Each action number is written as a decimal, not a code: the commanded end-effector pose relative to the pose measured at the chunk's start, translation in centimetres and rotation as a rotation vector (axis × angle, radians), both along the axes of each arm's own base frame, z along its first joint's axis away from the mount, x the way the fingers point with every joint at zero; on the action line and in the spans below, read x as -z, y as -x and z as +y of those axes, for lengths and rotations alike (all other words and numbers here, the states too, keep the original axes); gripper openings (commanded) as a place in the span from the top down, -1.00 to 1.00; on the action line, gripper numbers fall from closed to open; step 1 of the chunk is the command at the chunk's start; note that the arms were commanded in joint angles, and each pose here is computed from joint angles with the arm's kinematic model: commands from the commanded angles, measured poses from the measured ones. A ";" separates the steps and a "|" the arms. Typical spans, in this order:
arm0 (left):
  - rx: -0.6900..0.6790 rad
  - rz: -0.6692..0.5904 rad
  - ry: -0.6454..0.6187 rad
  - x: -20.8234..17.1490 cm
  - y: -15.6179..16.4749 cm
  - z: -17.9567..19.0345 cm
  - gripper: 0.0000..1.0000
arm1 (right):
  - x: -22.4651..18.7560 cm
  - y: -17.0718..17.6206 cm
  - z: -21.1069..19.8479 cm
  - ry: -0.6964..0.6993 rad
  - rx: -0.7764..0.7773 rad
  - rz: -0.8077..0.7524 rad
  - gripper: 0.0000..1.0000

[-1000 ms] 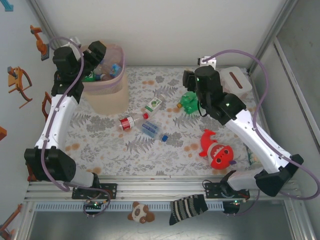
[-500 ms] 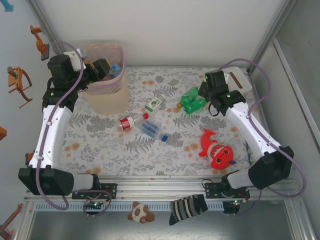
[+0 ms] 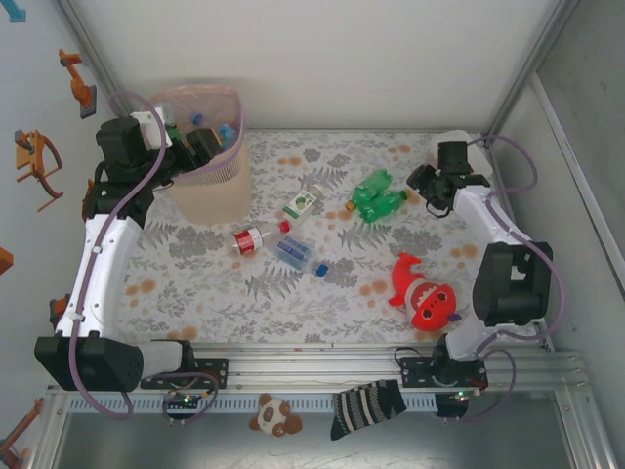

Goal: Put the plastic bottles in the bin

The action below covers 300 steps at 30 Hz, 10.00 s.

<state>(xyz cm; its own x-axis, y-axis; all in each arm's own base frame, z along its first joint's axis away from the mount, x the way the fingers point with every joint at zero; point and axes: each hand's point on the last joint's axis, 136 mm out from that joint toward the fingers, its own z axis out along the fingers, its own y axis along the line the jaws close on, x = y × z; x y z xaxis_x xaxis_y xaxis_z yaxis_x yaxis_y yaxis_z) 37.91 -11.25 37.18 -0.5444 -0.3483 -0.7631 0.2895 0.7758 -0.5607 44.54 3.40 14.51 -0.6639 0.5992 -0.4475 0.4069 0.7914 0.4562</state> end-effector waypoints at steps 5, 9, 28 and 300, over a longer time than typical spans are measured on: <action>0.035 -0.046 0.011 -1.1 0.7 -0.6 -0.43 | 3.6 -2.9 0.4 -0.177 0.004 -0.024 -0.18; 0.038 -0.041 0.013 -0.9 0.6 -0.7 -0.43 | 5.4 -4.2 0.2 -0.238 0.023 -0.025 -0.18; 0.036 -0.029 0.006 -0.5 0.3 -0.7 -0.43 | 9.6 -7.6 0.5 -0.372 0.084 -0.028 -0.02; 0.095 0.277 -0.525 2.4 -1.8 3.8 -0.57 | -23.9 12.5 24.0 0.237 -1.047 -0.773 -0.28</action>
